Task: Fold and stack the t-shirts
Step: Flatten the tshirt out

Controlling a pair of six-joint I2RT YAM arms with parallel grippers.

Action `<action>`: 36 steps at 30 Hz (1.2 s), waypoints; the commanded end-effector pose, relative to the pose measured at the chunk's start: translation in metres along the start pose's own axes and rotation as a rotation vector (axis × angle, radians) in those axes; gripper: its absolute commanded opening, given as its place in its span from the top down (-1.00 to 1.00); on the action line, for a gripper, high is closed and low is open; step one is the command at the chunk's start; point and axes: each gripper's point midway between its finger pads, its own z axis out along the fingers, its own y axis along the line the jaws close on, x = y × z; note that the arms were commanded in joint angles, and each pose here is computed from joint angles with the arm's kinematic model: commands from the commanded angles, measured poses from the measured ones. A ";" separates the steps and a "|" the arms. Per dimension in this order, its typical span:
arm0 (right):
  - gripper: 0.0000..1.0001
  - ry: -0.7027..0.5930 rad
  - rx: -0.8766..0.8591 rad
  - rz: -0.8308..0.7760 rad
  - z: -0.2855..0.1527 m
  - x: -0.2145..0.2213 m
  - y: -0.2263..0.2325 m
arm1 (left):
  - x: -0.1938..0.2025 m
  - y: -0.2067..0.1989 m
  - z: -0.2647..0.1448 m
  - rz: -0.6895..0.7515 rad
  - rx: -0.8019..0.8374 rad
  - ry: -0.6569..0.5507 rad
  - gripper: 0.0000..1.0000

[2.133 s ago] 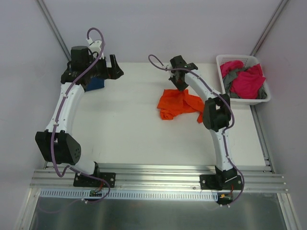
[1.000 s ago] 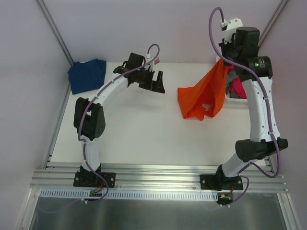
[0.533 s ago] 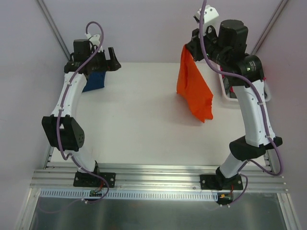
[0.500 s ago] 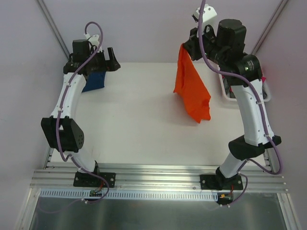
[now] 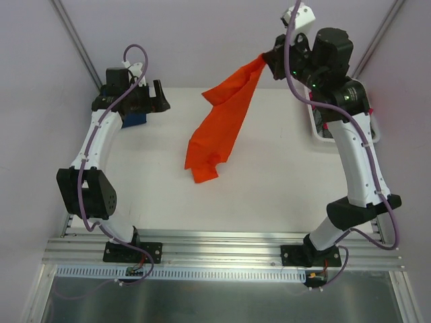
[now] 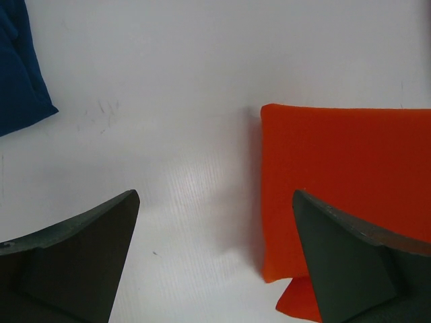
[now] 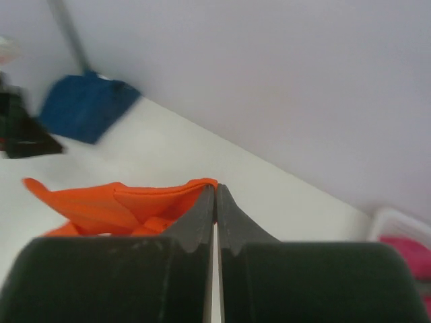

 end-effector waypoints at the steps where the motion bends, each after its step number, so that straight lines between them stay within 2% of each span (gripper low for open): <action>1: 0.99 0.007 0.300 -0.047 -0.032 0.009 -0.099 | -0.019 -0.006 -0.022 0.043 -0.009 -0.079 -0.98; 3: 0.99 0.114 0.493 -0.038 -0.052 0.045 -0.163 | -0.019 -0.006 -0.022 0.046 -0.008 -0.080 -0.98; 5: 0.99 0.221 0.551 -0.070 -0.065 0.075 -0.191 | -0.019 -0.008 -0.022 0.047 -0.001 -0.079 -0.97; 9: 0.99 0.466 0.551 -0.049 -0.075 0.167 -0.200 | -0.020 -0.015 -0.023 0.040 0.037 -0.079 -0.98; 10: 0.99 0.561 0.501 -0.018 -0.074 0.211 -0.190 | -0.019 -0.016 -0.021 0.036 0.044 -0.075 -0.98; 11: 0.46 0.632 0.457 0.009 -0.077 0.235 -0.180 | -0.017 -0.020 -0.021 0.037 0.067 -0.067 -0.98; 12: 0.08 0.656 0.391 0.048 -0.072 0.251 -0.166 | -0.016 -0.024 -0.020 0.041 0.079 -0.065 -0.98; 13: -0.57 0.714 0.366 0.075 -0.074 0.279 -0.154 | -0.013 -0.025 -0.020 0.049 0.085 -0.058 -0.98; 15: -0.89 0.708 0.323 0.084 -0.072 0.282 -0.140 | -0.004 -0.041 -0.018 0.074 0.150 -0.034 -0.98; 17: -0.93 0.685 0.284 0.076 -0.066 0.272 -0.126 | 0.013 -0.050 -0.014 0.070 0.183 0.014 -0.98; 21: -0.93 0.622 0.255 0.079 -0.055 0.247 -0.114 | 0.079 -0.080 -0.001 0.030 0.289 0.196 -0.96; 25: -0.93 0.616 0.241 0.119 -0.050 0.248 -0.105 | 0.153 -0.116 0.004 -0.012 0.368 0.393 -0.85; 28: -0.93 0.623 0.231 0.130 -0.048 0.251 -0.101 | 0.189 -0.129 0.008 -0.066 0.400 0.509 -0.76; 32: -0.93 0.621 0.229 0.134 -0.047 0.252 -0.101 | 0.204 -0.145 0.020 -0.073 0.420 0.574 -0.67; 36: -0.93 0.618 0.239 0.131 -0.052 0.252 -0.100 | 0.200 -0.166 0.039 -0.109 0.480 0.606 -0.52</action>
